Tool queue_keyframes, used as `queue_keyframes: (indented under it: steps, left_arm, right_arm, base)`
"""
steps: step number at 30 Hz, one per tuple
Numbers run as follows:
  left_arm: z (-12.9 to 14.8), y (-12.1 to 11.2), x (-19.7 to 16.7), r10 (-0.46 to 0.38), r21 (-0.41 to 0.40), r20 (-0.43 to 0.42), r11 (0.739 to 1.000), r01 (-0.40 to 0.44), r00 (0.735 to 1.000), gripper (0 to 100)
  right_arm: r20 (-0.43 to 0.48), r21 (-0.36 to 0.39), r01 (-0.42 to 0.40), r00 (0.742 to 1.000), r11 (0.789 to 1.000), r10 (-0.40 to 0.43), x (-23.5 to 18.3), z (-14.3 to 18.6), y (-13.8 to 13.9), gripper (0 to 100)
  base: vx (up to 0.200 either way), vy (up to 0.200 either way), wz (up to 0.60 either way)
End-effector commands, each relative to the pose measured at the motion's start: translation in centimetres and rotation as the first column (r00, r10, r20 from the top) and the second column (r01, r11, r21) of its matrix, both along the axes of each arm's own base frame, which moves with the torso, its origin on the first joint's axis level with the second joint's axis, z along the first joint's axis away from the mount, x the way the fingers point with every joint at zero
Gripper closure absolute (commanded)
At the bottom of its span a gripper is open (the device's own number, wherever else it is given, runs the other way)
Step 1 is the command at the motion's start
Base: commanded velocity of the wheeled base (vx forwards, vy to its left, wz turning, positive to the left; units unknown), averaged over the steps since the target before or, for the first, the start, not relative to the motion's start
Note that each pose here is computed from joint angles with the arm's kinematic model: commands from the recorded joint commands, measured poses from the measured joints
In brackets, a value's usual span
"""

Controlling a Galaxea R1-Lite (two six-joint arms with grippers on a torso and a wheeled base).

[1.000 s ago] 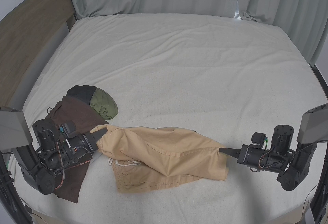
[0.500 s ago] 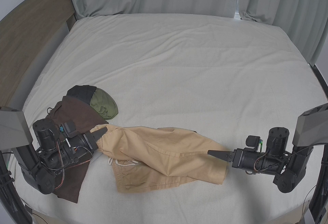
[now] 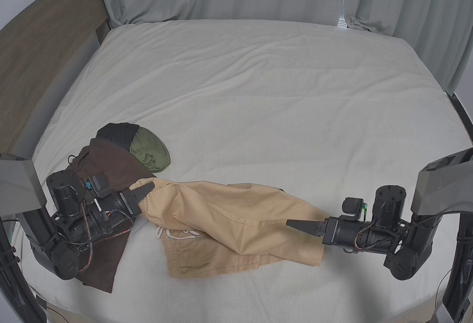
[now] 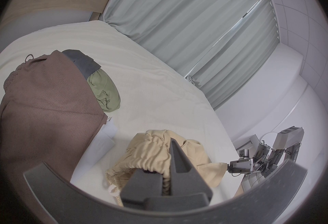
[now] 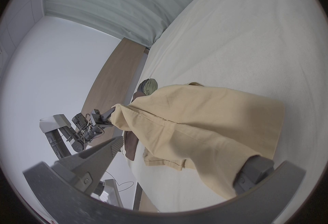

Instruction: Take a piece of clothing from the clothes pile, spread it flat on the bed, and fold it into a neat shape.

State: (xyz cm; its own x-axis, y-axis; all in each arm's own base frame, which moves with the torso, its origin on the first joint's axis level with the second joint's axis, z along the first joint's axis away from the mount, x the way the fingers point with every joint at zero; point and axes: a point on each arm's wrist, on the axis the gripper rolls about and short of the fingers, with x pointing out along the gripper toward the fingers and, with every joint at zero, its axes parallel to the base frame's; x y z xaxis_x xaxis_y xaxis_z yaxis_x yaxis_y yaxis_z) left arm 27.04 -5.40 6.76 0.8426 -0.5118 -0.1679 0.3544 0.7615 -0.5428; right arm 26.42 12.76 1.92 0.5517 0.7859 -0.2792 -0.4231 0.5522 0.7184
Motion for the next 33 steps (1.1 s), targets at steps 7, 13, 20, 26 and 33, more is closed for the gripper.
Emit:
queue_keyframes:
  steps: [7, 13, 20, 26, 33]
  left_arm:
    - [0.0, 0.0, 0.0, -0.001, -0.001, 0.001, 1.0, 0.001, 1.0, 100]
    - [0.1, 0.0, 0.0, -0.001, -0.001, 0.003, 1.0, 0.001, 1.0, 100]
    - [0.1, 0.0, 0.0, -0.001, -0.001, 0.003, 1.0, 0.001, 1.0, 100]
    - [0.5, -0.1, 0.0, -0.005, -0.009, 0.016, 1.0, 0.005, 1.0, 100]
    - [1.8, 0.0, -0.4, -0.004, -0.029, 0.056, 1.0, 0.005, 0.998, 100]
  right_arm:
    - [0.007, 0.0, 0.006, 1.0, 1.0, -0.006, 0.4, -0.1, 0.2, 0]
    - [0.013, -0.01, 0.048, 0.999, 0.999, -0.047, 0.6, -0.2, 0.3, 100]
    - [0.006, -0.004, 0.054, 0.999, 0.999, -0.054, 0.6, -0.3, 0.3, 100]
    - [0.045, 0.016, 0.054, 0.997, 0.998, -0.054, 0.2, 1.3, 0.2, 100]
    - [0.107, 0.052, 0.046, 0.993, 0.998, -0.052, -0.7, 3.9, 0.0, 100]
  base:
    - [0.0, 0.0, 0.0]
    - [0.0, 0.0, 0.0]
    - [0.0, 0.0, 0.0]
    - [0.0, 0.0, 0.0]
    - [0.0, 0.0, 0.0]
